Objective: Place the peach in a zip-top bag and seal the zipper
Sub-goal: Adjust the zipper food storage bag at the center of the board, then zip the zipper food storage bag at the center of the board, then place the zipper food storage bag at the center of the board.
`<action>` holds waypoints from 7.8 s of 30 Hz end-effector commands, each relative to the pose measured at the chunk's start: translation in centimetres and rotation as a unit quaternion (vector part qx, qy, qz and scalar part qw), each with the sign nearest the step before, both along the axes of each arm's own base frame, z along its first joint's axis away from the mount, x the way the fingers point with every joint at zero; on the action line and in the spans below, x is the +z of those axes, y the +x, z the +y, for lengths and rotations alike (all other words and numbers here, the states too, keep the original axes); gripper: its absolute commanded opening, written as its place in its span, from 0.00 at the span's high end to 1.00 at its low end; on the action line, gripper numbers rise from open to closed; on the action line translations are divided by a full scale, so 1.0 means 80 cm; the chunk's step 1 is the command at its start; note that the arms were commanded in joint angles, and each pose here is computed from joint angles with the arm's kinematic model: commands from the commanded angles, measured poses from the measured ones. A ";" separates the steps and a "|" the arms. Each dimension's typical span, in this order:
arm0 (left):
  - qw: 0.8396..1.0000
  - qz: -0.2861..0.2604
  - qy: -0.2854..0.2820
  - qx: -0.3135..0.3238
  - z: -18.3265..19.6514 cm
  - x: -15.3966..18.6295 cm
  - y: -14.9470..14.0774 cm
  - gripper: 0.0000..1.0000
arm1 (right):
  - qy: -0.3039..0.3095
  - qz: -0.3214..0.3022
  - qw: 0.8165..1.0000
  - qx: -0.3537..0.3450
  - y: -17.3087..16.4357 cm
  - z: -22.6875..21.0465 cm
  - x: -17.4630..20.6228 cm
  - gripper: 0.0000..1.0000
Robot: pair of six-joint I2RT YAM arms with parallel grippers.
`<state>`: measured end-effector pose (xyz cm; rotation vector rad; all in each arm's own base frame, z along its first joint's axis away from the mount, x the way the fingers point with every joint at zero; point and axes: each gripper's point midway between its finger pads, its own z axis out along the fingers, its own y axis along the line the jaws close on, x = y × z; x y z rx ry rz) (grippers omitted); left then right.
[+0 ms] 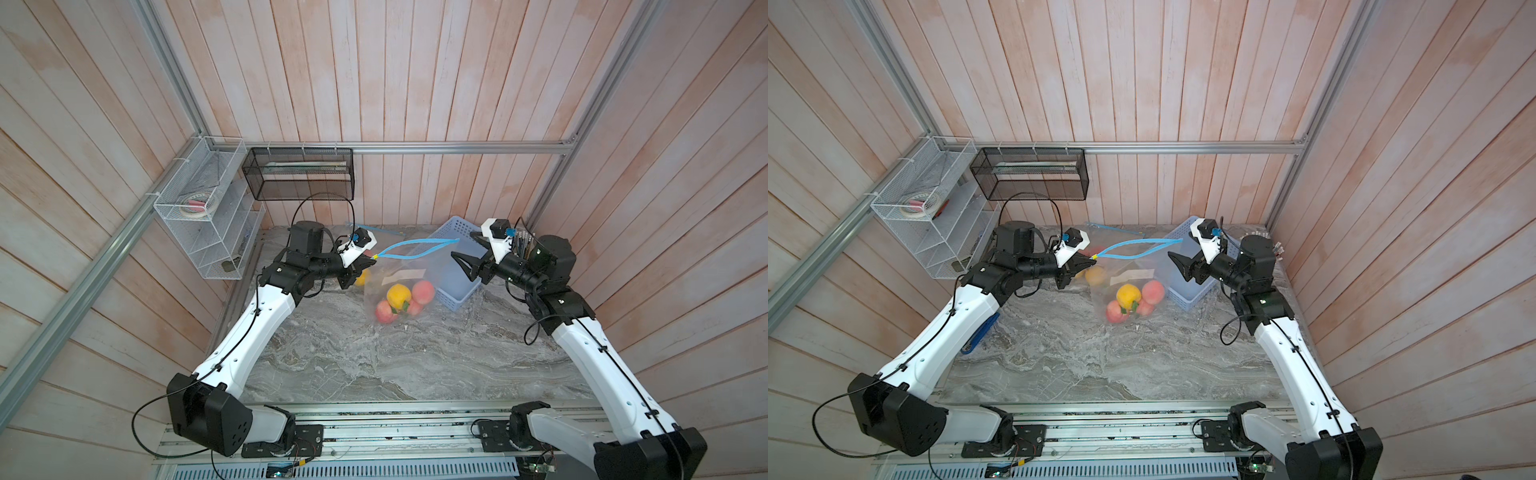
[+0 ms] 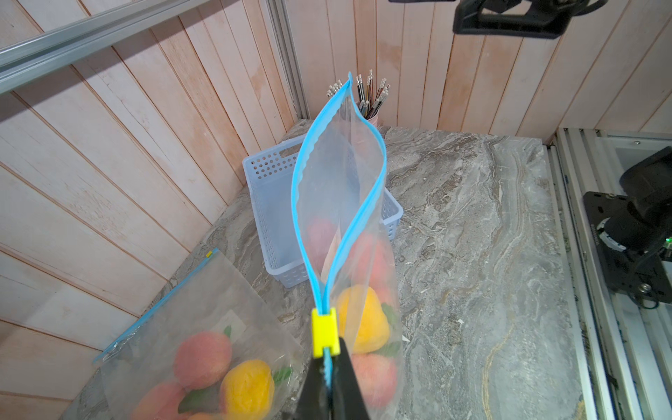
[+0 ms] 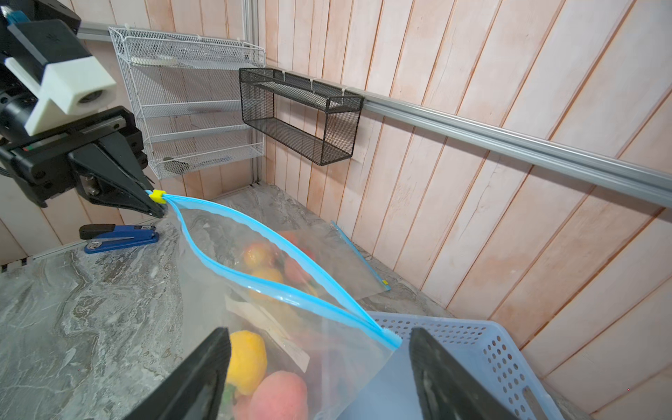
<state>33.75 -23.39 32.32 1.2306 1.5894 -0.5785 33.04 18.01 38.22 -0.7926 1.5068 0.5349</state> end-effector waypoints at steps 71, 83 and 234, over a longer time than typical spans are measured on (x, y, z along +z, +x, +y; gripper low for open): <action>0.982 -0.082 -0.154 -0.077 0.000 0.058 -0.044 0.48 | -0.094 0.037 0.960 0.261 -0.026 0.178 -0.038 1.00; 0.976 -0.068 -0.174 -0.113 -0.013 0.066 -0.040 0.69 | -0.089 0.043 0.958 0.270 -0.030 0.180 -0.042 1.00; 0.684 0.026 -0.199 0.701 0.340 -0.150 -0.003 0.00 | 0.154 0.041 0.831 -0.533 -0.010 -0.252 -0.169 0.03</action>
